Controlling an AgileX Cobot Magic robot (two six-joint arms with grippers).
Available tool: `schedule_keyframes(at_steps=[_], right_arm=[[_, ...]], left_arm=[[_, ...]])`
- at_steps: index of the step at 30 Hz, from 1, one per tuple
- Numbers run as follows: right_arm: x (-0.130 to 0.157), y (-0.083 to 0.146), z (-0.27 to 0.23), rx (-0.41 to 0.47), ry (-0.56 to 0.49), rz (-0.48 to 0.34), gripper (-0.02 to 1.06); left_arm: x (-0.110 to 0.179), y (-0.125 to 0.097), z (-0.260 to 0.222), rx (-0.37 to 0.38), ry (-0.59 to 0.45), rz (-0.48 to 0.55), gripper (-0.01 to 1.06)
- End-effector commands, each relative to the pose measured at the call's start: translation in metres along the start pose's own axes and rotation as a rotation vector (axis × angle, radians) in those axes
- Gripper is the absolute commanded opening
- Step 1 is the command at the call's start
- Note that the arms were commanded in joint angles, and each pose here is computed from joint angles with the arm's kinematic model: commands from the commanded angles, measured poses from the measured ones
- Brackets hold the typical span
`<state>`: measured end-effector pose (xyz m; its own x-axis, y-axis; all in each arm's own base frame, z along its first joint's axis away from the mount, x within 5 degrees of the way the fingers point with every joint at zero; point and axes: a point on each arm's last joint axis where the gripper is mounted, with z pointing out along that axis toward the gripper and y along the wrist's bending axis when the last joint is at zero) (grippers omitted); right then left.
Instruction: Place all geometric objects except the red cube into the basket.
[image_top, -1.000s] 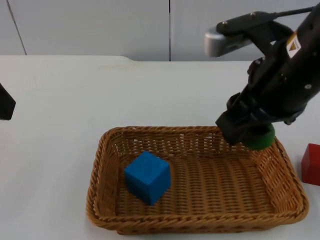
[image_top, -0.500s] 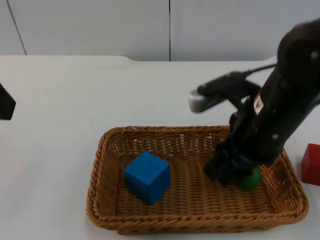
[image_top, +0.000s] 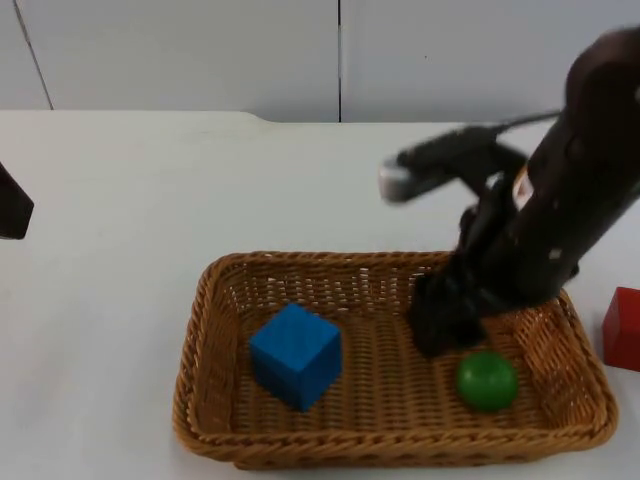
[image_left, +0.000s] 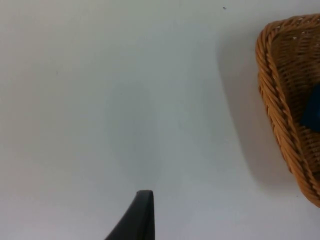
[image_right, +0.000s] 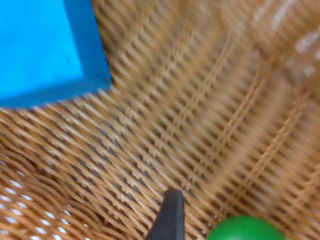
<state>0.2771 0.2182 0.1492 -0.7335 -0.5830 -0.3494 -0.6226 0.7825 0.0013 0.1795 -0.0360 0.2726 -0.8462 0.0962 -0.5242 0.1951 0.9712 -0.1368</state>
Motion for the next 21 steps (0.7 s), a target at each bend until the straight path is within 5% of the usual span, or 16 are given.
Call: schedule_keyframes(at_steps=[1,11,21], right_arm=[[-0.006,0.002,-0.025,-0.003,-0.069,-0.008,0.73],[-0.007,0.002,-0.15,-0.002,-0.395,-0.009,0.73],[0.031,0.002,-0.252,0.025,-0.651,-0.073,0.73]], left_arm=[[0.002,0.0,-0.001,0.009,-0.001,-0.01,1.05],[0.001,0.0,-0.001,0.009,-0.003,-0.01,1.05],[0.003,-0.003,-0.013,0.013,-0.062,0.047,1.05]])
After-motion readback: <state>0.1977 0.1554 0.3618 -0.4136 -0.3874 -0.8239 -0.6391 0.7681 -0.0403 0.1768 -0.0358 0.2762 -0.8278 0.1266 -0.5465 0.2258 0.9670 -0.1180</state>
